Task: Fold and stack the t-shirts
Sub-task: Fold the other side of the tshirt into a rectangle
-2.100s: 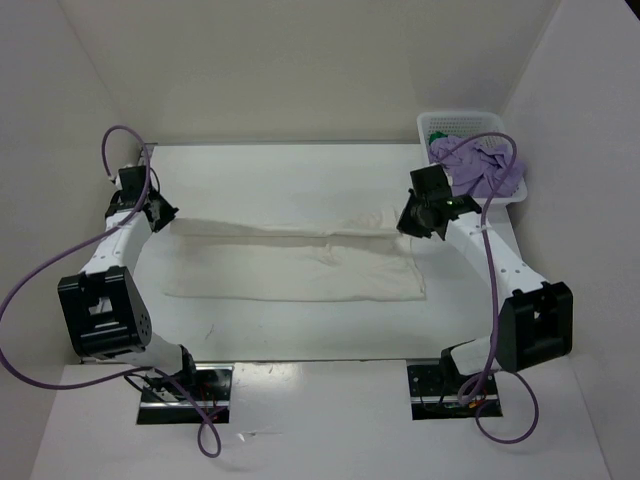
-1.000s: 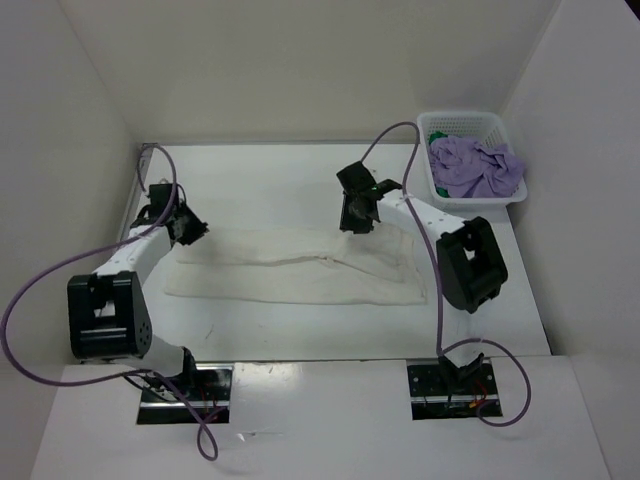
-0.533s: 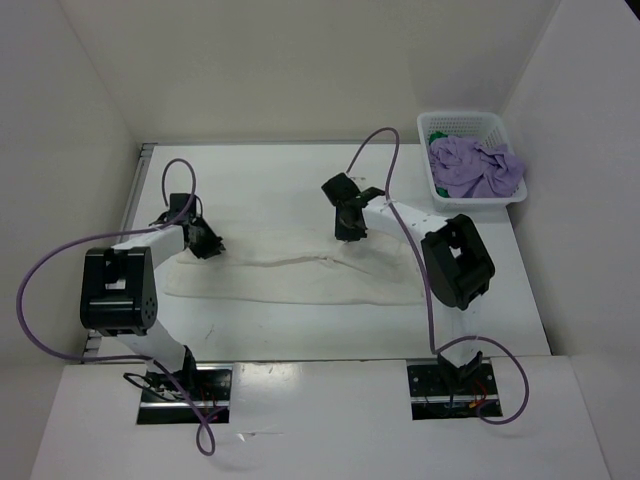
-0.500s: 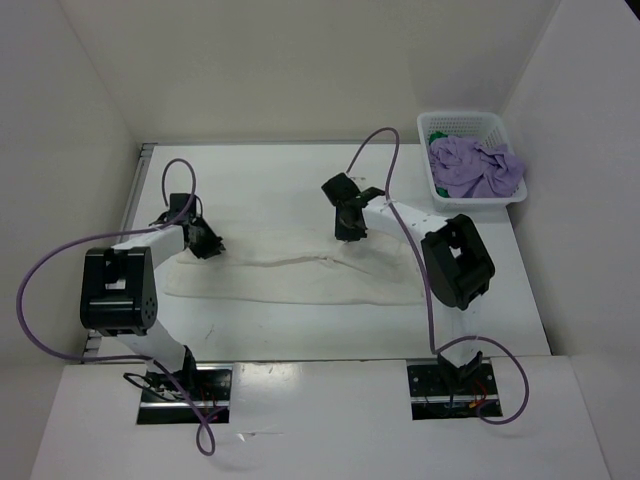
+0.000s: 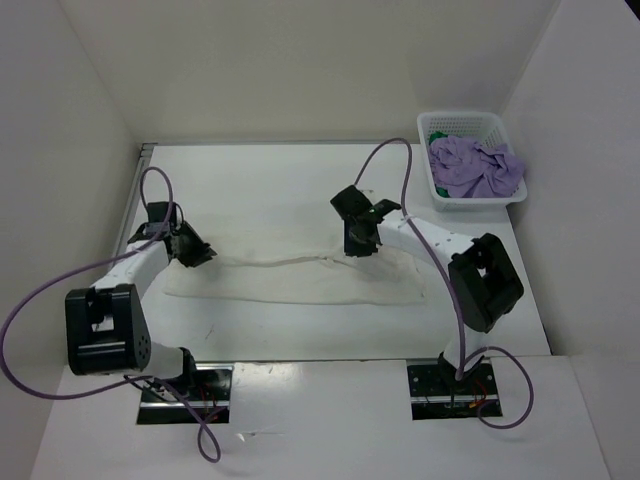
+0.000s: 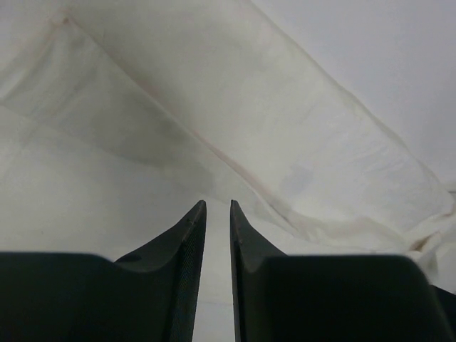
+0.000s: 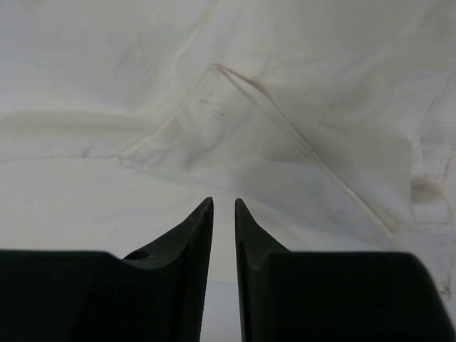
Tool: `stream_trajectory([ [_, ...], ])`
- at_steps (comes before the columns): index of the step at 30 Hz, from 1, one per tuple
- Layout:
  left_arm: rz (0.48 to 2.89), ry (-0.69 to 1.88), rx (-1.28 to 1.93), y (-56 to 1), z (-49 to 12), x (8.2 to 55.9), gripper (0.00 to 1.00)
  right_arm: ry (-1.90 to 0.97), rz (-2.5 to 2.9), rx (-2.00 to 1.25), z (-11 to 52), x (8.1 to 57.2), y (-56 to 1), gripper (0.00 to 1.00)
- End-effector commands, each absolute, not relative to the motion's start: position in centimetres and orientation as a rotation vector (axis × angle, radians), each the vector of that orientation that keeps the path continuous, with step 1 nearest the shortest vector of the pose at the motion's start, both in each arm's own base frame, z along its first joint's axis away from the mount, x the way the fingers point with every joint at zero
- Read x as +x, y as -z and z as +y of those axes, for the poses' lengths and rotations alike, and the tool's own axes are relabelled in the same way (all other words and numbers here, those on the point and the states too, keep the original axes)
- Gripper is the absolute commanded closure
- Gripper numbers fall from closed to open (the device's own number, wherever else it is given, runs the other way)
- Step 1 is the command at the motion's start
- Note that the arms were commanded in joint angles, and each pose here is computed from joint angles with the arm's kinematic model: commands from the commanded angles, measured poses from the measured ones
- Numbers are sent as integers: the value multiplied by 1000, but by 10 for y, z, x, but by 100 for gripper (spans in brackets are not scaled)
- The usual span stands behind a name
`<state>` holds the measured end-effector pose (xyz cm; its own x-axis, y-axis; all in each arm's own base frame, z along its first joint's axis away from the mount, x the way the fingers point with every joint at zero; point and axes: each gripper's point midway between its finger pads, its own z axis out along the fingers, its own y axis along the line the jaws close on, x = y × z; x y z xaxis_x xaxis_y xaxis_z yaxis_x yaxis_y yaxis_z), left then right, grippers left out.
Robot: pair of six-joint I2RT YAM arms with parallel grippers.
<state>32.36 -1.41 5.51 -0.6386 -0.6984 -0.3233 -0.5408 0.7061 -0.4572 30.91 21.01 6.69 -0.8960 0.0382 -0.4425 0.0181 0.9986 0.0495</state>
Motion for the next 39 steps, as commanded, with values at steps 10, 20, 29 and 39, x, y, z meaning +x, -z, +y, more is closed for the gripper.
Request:
stream_trajectory([
  [10,2372,382,-782,-85,-27,363,74,65,2558,3,228,383,-75,61],
  [20,2474,303,-796,-41,-27,374,74,167,2556,-17,222,393,-63,60],
  [29,2502,406,-875,-29,-31,340,74,192,2590,-30,216,383,-50,61],
  [39,2456,509,-900,-55,-38,319,71,78,2625,-21,210,350,-64,87],
])
